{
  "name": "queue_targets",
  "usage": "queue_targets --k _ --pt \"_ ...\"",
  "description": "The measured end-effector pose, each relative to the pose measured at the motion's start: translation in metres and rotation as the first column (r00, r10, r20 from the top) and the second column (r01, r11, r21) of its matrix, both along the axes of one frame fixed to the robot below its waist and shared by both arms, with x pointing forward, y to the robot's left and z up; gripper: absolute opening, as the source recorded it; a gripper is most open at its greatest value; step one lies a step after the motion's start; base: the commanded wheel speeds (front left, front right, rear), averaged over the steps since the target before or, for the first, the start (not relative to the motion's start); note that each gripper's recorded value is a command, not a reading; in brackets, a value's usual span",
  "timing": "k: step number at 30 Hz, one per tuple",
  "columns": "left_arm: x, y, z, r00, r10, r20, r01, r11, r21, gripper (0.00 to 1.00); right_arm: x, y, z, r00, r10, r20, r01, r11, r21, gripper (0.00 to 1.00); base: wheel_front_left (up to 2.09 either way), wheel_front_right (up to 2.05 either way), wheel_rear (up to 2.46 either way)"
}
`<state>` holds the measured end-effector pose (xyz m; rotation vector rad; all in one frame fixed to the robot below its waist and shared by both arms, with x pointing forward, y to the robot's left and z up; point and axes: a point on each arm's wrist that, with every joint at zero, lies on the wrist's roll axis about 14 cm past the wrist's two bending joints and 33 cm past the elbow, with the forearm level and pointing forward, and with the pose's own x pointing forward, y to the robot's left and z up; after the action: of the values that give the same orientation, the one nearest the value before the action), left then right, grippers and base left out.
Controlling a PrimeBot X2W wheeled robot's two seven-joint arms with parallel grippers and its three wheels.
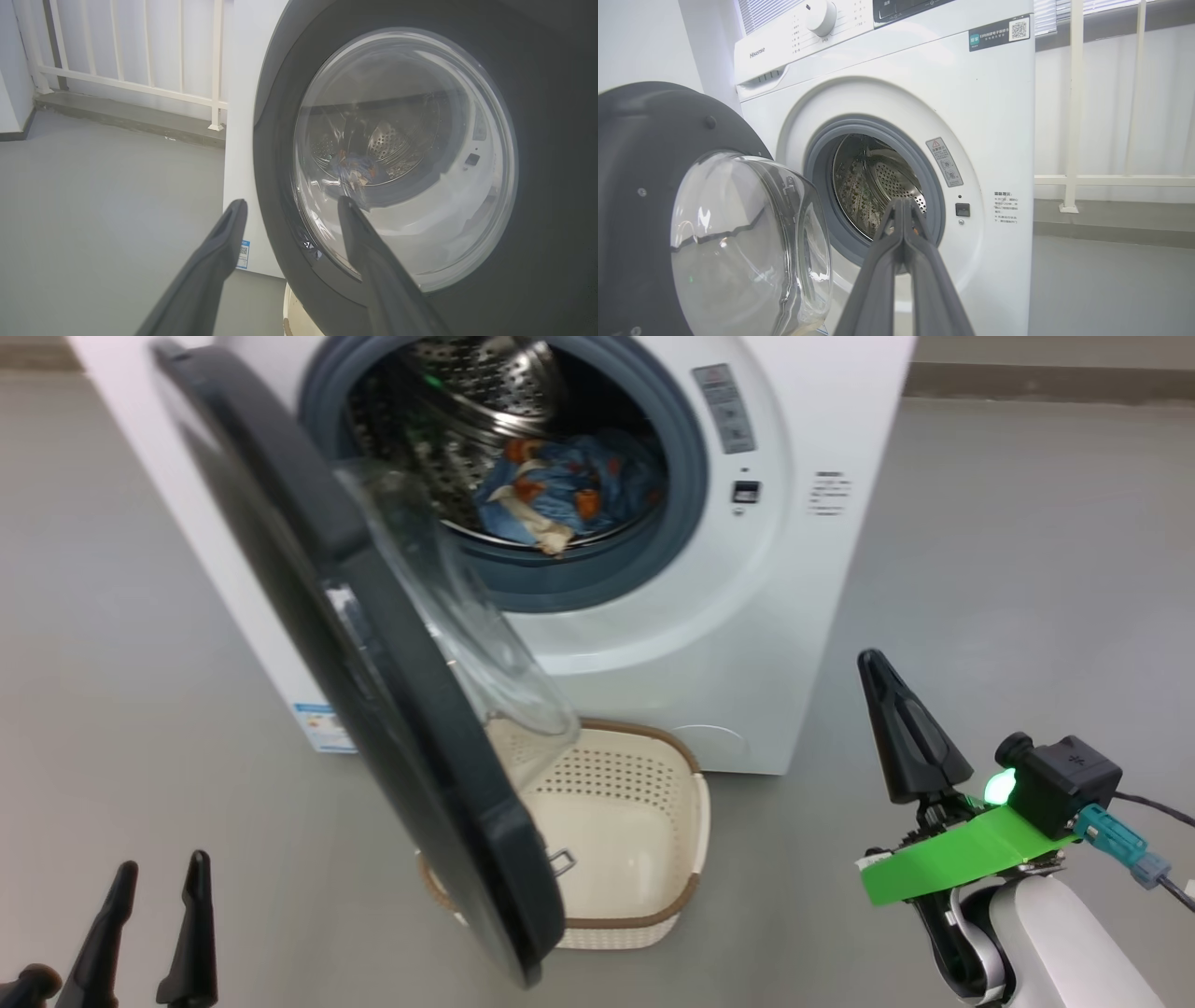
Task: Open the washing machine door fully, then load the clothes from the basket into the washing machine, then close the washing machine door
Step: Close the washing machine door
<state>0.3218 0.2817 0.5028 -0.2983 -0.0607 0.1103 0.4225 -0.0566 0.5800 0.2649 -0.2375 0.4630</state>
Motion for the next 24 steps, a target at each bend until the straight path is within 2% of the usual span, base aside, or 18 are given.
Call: queue_targets --k 6,12,13,19,24 --pt "-0.02 0.016 -0.002 0.998 0.061 -0.006 -0.061 0.998 -0.003 1.0 -0.005 0.038 0.041 0.988 0.11 0.113 -0.115 0.992 0.047 0.0 0.0 0.0 0.0" --pt "-0.037 0.026 -0.001 0.994 0.108 0.0 -0.108 0.994 -0.007 1.0 -0.031 0.083 0.086 0.935 0.252 0.248 -0.279 0.957 0.078 0.0 0.0 0.0 0.0" --pt "-0.037 0.026 -0.001 0.994 0.108 0.0 -0.108 0.994 -0.007 1.0 -0.031 0.083 0.086 0.935 0.252 0.248 -0.279 0.957 0.078 0.0 0.0 0.0 0.0" --pt "-0.052 0.033 -0.001 0.99 0.143 0.005 -0.143 0.99 -0.013 1.0 -0.069 0.121 0.125 0.849 0.385 0.363 -0.446 0.889 0.101 0.0 0.0 0.0 0.0" --pt "-0.064 0.037 -0.001 0.986 0.168 0.009 -0.168 0.986 -0.018 1.0 -0.097 0.156 0.12 0.783 0.513 0.351 -0.567 0.822 0.062 0.0 0.0 0.0 0.0"
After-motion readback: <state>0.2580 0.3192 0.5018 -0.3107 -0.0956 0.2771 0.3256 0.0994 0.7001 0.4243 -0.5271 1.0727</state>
